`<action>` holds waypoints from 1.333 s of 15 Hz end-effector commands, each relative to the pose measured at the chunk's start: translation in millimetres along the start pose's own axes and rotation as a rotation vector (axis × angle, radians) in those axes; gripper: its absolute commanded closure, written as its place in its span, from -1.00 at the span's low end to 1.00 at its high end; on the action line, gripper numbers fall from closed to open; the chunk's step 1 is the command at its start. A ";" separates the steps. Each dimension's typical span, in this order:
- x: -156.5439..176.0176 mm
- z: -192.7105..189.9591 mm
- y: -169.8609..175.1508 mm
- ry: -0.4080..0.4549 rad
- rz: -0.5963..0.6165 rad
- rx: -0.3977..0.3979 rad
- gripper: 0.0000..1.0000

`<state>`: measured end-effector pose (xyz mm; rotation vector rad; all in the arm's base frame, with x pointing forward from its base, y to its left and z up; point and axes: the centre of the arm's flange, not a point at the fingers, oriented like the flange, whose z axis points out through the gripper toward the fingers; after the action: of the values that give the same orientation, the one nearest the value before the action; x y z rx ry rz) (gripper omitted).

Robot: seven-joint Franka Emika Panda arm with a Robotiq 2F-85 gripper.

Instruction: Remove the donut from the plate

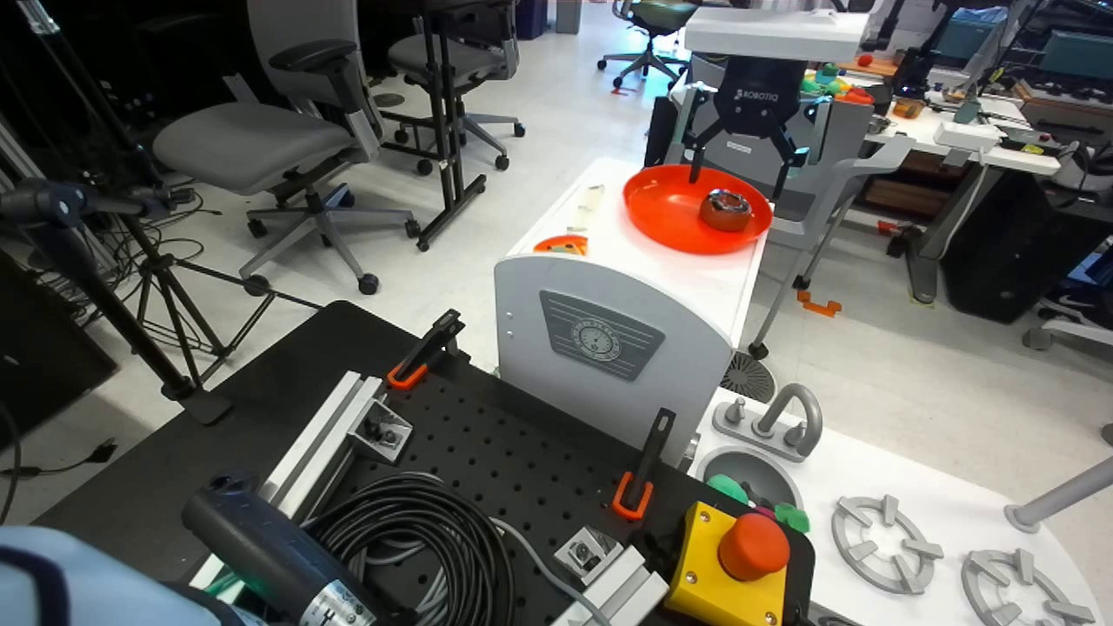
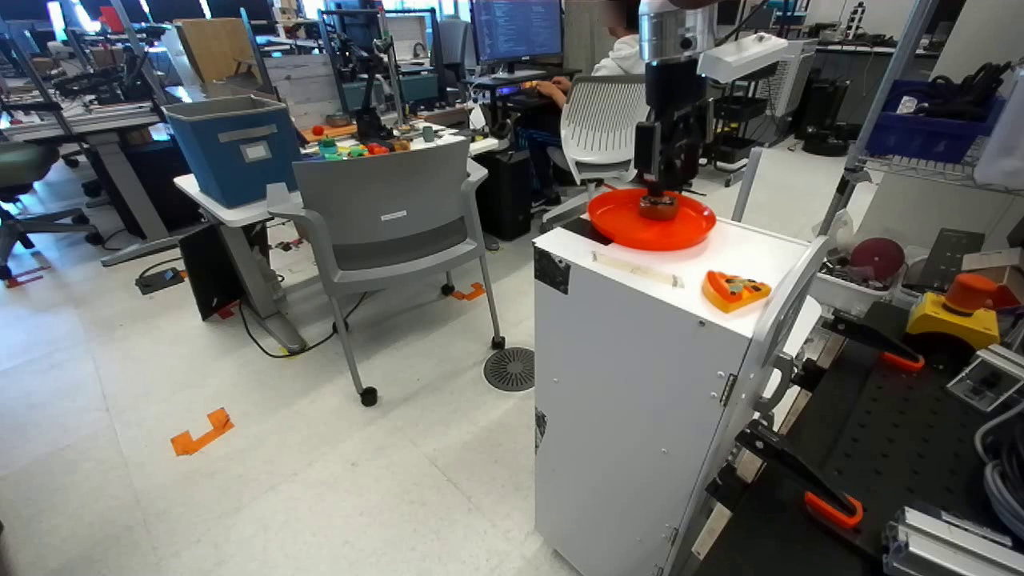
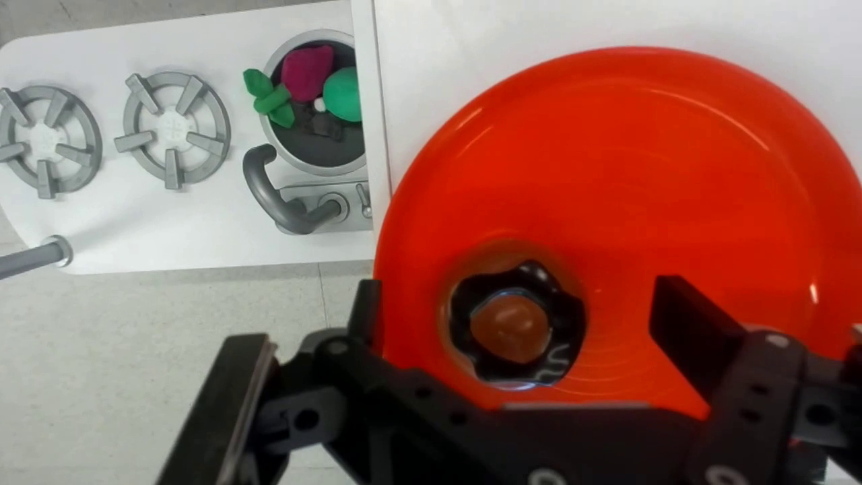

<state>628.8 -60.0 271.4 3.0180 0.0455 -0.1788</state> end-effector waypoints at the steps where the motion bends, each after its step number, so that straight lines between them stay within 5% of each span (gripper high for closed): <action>1: -1.0 0.4 0.2 -0.012 -0.001 0.001 -1.00; 7: -1.8 1.4 0.1 -0.017 -0.001 0.000 -1.00; 20: 19.8 3.0 -12.3 0.045 0.197 -0.002 -1.00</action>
<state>637.2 -48.4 268.0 3.0030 -0.2265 -0.1148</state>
